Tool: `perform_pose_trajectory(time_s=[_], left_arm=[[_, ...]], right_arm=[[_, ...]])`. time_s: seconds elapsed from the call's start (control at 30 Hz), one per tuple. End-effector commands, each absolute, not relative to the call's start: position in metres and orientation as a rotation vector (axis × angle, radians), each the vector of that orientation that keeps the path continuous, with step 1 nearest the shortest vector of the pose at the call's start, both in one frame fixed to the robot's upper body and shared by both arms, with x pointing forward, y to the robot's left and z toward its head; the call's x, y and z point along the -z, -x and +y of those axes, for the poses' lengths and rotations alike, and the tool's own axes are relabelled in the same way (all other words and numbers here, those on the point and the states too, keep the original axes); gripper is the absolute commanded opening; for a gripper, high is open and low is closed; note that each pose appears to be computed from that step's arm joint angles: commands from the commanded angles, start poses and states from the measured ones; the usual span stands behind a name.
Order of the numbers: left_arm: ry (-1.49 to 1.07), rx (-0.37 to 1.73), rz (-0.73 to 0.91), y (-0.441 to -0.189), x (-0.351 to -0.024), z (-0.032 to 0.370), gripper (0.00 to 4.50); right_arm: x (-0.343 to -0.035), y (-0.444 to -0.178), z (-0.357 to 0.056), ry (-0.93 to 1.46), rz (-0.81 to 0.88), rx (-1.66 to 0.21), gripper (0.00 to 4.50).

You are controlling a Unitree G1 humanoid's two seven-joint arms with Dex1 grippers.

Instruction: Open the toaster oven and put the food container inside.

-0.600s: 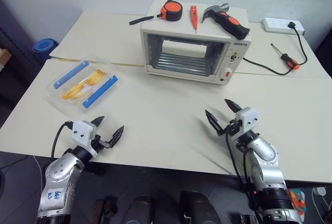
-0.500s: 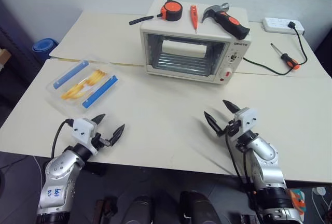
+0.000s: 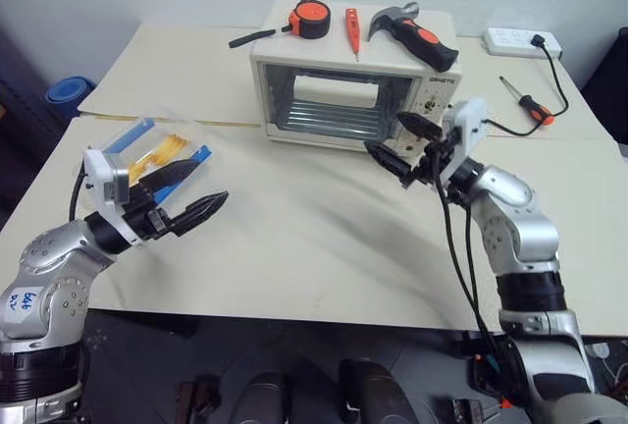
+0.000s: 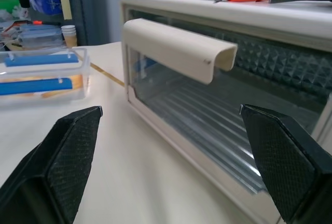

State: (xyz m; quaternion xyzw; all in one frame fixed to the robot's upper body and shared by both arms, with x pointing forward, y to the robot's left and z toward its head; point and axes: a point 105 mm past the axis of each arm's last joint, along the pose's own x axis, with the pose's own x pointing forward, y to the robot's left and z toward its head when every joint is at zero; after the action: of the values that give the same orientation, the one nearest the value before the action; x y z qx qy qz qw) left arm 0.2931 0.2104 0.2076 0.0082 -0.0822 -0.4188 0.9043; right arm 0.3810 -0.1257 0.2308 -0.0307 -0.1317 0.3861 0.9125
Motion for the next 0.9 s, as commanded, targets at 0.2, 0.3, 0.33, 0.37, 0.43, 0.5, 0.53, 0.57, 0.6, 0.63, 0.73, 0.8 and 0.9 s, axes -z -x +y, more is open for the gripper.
perform_pose_trajectory(time_s=[0.2,0.3,0.33,0.37,0.43,0.5,0.53,0.57,0.6,0.63,0.73,0.8,0.9], left_arm=[[-0.001,0.858,-0.212,-0.296,-0.221,0.205,4.5],[-0.006,0.839,-0.207,-0.298,-0.219,0.206,4.5],[-0.001,0.827,-0.209,-0.3,-0.219,0.207,4.5],[0.004,0.819,-0.21,-0.301,-0.219,0.208,4.5],[0.006,0.805,-0.207,-0.303,-0.218,0.209,4.5],[0.016,0.783,-0.207,-0.31,-0.219,0.21,4.31],[0.014,0.753,-0.215,-0.317,-0.221,0.212,4.08],[0.016,0.752,-0.228,-0.322,-0.225,0.21,3.86],[0.004,0.739,-0.241,-0.331,-0.229,0.209,3.57],[-0.003,0.724,-0.262,-0.339,-0.234,0.207,3.3],[0.0,0.694,-0.33,-0.37,-0.254,0.193,2.31],[-0.031,0.676,-0.33,-0.39,-0.259,0.183,1.71],[-0.096,0.719,-0.308,-0.407,-0.257,0.163,0.81]], right_arm=[[-0.246,-0.395,-0.098,0.061,-0.321,-0.853,4.47],[-0.253,-0.387,-0.086,0.06,-0.372,-0.913,4.47],[-0.253,-0.381,-0.083,0.08,-0.393,-0.946,4.47],[-0.252,-0.376,-0.081,0.095,-0.406,-0.968,4.47],[-0.242,-0.363,-0.079,0.145,-0.404,-1.029,4.47],[-0.223,-0.349,-0.079,0.221,-0.373,-1.088,4.49],[-0.211,-0.344,-0.079,0.267,-0.35,-1.112,4.5],[-0.199,-0.34,-0.081,0.315,-0.32,-1.127,4.5],[-0.189,-0.336,-0.082,0.354,-0.301,-1.138,4.5],[-0.181,-0.334,-0.083,0.378,-0.287,-1.145,4.5],[-0.169,-0.334,-0.086,0.379,-0.27,-1.12,4.5],[-0.163,-0.336,-0.088,0.385,-0.266,-1.1,4.5],[-0.159,-0.34,-0.094,0.391,-0.271,-1.068,4.5]])
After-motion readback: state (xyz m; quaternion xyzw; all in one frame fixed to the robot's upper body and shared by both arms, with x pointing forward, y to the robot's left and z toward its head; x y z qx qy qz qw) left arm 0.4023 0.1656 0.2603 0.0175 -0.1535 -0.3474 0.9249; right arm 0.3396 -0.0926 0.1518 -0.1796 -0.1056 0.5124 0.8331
